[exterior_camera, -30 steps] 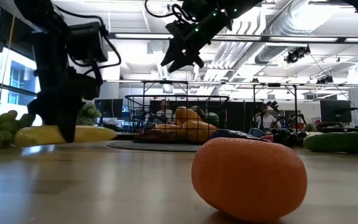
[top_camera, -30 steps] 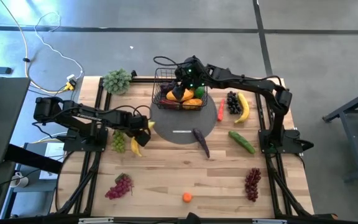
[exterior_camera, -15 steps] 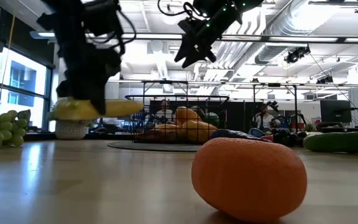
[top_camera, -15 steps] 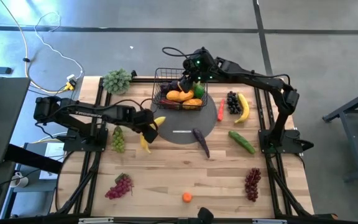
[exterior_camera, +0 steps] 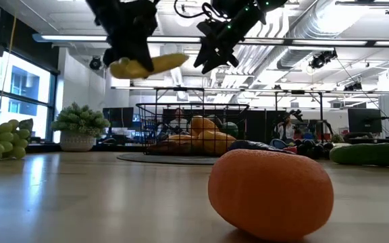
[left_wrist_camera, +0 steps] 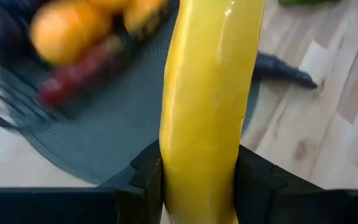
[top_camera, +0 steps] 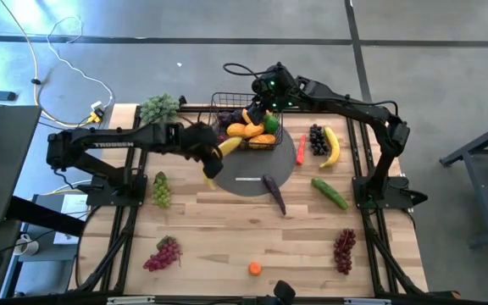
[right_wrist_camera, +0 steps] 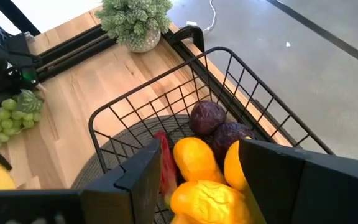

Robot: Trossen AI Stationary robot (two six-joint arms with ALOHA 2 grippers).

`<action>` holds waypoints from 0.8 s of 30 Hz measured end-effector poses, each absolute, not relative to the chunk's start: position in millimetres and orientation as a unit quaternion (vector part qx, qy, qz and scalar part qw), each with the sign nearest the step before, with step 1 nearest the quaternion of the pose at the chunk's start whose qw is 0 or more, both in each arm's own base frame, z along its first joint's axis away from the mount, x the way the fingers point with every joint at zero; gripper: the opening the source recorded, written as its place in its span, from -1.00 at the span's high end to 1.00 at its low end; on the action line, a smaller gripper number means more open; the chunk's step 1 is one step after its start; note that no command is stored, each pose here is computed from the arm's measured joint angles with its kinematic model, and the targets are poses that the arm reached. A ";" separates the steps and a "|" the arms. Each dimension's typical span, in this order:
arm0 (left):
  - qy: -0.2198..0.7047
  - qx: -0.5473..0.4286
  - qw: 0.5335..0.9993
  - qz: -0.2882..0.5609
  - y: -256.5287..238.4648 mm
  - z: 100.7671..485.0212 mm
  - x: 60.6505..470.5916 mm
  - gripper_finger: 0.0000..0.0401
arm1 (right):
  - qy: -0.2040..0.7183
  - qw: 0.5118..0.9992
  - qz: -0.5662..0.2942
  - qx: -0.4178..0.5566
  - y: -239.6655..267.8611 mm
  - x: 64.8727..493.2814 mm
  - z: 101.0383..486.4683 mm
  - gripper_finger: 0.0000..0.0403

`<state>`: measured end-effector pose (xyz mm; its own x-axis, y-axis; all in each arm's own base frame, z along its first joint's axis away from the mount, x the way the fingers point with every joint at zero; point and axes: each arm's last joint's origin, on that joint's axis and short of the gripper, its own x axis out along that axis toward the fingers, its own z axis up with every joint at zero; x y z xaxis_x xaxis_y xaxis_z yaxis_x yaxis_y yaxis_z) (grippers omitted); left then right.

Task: Build produce basket
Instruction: Put the banana into the black wire basket

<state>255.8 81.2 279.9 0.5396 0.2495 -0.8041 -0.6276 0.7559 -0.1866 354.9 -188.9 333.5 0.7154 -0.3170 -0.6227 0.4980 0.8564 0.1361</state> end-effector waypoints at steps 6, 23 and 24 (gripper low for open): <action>0.385 -0.151 0.867 0.278 103.6 307.1 252.8 0.37 | 0.301 0.910 -0.235 0.160 -189.2 354.8 333.5 0.03; 0.300 -0.112 0.857 0.403 192.1 317.6 233.2 0.37 | 0.265 0.849 -0.410 0.203 -196.5 348.4 332.5 0.03; 0.306 -0.109 0.858 0.398 196.4 313.2 235.5 0.37 | 0.267 0.847 -0.413 0.202 -196.5 348.1 332.3 0.03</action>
